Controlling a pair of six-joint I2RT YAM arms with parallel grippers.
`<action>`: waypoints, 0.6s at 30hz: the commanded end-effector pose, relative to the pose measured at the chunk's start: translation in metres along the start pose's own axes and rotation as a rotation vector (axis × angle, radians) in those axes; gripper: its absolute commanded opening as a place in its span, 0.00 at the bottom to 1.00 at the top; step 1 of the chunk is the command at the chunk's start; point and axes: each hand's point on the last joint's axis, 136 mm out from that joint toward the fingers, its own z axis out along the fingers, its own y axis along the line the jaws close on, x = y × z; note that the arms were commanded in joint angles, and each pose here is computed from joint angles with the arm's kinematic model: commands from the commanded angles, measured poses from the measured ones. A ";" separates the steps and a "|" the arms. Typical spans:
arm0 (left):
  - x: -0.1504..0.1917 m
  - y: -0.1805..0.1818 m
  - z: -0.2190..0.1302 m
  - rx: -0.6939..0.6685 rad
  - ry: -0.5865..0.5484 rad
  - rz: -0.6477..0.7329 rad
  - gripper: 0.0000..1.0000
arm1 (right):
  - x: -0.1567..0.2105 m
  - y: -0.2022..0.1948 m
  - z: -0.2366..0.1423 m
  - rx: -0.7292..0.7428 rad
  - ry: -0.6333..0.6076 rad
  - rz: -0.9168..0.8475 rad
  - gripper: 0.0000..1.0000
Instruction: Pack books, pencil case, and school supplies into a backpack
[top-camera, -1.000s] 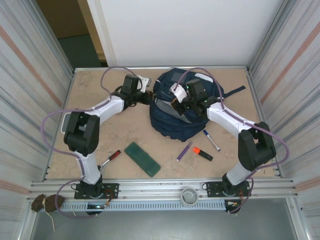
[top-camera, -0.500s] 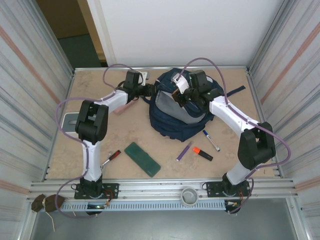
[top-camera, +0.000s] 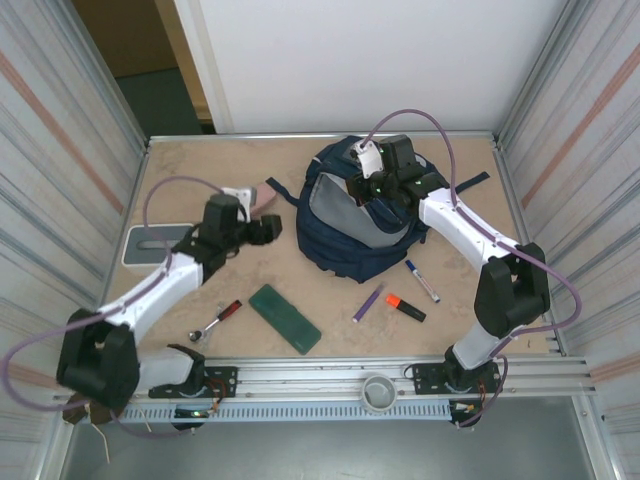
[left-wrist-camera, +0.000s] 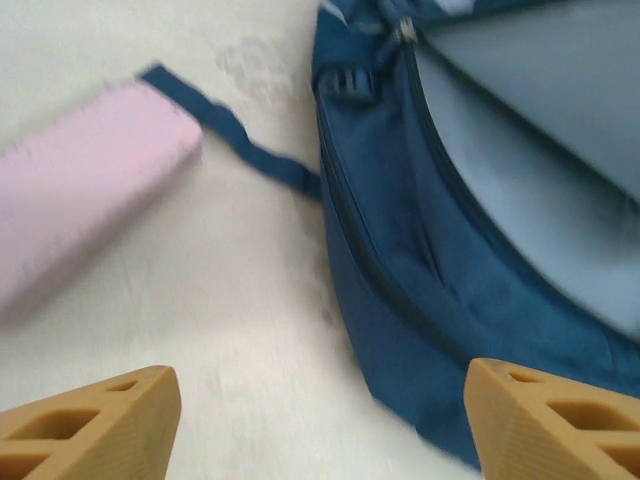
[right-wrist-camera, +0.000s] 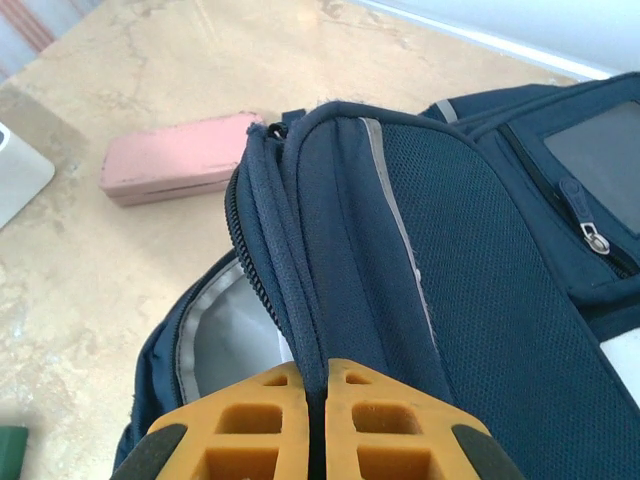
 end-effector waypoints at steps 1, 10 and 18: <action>0.055 0.010 -0.025 -0.142 0.100 0.008 0.79 | -0.016 0.001 0.001 0.016 -0.054 0.039 0.00; 0.168 0.007 -0.070 -0.194 0.323 -0.031 0.99 | -0.011 0.005 0.010 0.008 -0.042 0.032 0.00; 0.209 -0.014 -0.062 -0.121 0.448 -0.112 0.99 | -0.007 0.010 0.012 -0.014 -0.044 0.030 0.00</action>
